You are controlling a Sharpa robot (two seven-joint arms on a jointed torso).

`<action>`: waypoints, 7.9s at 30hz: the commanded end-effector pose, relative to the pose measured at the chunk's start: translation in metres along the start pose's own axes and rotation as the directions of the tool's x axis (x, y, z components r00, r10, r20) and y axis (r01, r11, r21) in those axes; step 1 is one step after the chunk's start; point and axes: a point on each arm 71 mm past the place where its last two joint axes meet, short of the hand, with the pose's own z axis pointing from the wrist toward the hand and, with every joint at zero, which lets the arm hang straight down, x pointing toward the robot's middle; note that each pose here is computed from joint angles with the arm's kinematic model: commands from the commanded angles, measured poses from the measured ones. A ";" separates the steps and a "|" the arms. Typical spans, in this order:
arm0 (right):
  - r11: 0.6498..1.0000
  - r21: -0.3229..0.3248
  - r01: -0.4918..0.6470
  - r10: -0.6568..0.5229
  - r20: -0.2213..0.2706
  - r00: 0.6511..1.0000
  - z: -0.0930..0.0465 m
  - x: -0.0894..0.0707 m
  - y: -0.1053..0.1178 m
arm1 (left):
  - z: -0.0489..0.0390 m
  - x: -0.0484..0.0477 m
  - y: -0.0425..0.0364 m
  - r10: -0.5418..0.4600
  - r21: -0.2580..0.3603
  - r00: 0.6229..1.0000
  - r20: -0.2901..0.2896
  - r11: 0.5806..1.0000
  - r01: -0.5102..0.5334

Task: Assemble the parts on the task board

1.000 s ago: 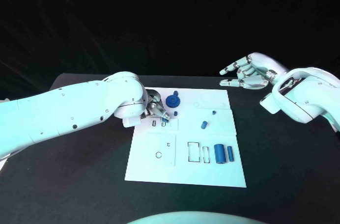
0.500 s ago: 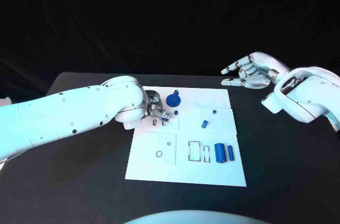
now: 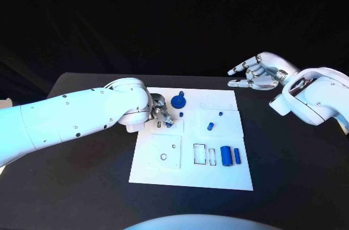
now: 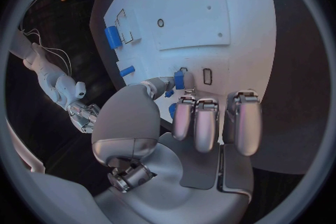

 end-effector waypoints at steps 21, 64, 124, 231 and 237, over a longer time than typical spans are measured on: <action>1.000 -0.003 0.000 0.000 -0.019 1.000 0.000 0.002 0.001 | 0.0006 0.0027 0.0111 0.061 -0.130 0.997 -0.051 0.989 -0.067; 1.000 -0.009 -0.001 0.000 -0.033 0.999 -0.001 0.005 0.005 | 0.0106 0.0053 0.0062 0.091 -0.142 0.987 -0.129 0.984 -0.109; 1.000 -0.021 -0.002 0.001 -0.039 0.999 -0.004 0.006 0.009 | 0.0165 0.0058 0.0111 0.108 -0.168 0.983 -0.149 0.977 -0.133; 1.000 -0.009 -0.009 0.008 -0.044 0.999 0.006 0.010 0.002 | 0.0260 -0.0686 0.0357 0.024 -0.214 0.999 0.034 0.977 -0.017; 1.000 -0.010 -0.009 0.009 -0.045 0.999 0.006 0.010 0.003 | 0.0262 -0.0677 0.0350 0.025 -0.212 0.999 0.027 0.977 -0.019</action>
